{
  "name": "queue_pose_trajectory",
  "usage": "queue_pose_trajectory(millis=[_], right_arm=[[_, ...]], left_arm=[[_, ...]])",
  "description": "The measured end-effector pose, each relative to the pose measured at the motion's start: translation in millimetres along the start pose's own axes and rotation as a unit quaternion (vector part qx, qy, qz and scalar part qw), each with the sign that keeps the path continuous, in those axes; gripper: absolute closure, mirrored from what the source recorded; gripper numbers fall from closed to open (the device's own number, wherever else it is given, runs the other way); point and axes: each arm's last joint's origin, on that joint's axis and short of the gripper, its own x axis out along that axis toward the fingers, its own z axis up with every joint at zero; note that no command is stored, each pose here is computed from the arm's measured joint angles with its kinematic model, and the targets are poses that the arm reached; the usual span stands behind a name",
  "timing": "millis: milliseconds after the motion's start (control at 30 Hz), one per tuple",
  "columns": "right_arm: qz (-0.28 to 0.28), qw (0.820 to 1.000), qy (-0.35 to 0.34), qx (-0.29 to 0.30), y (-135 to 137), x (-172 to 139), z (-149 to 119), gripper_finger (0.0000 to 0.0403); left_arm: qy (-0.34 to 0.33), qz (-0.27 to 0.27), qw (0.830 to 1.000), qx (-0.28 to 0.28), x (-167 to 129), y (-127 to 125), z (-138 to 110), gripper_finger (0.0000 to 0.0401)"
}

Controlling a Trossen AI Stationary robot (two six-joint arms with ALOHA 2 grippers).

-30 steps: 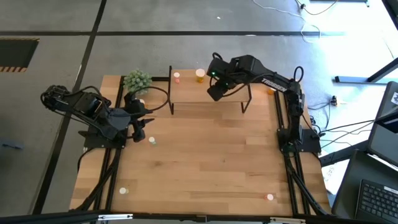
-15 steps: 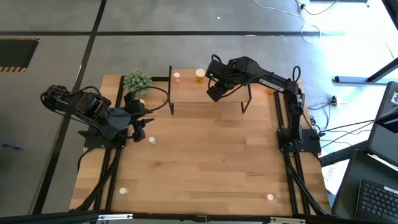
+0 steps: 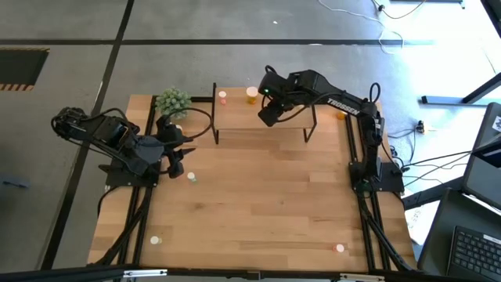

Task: Pick and place medicine bottles onto shelf by color
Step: Put the bottom blue medicine bottle on the shelf

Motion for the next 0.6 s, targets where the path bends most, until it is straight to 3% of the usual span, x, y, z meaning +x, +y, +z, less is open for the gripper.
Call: queue_pose_trajectory(millis=[600], right_arm=[[-0.03,0.999,-0.004,0.012,-7.6,5.7,3.0,0.0284]], left_arm=[[0.0,0.0,1.0,-0.003,0.0,0.0,0.0,0.0273]])
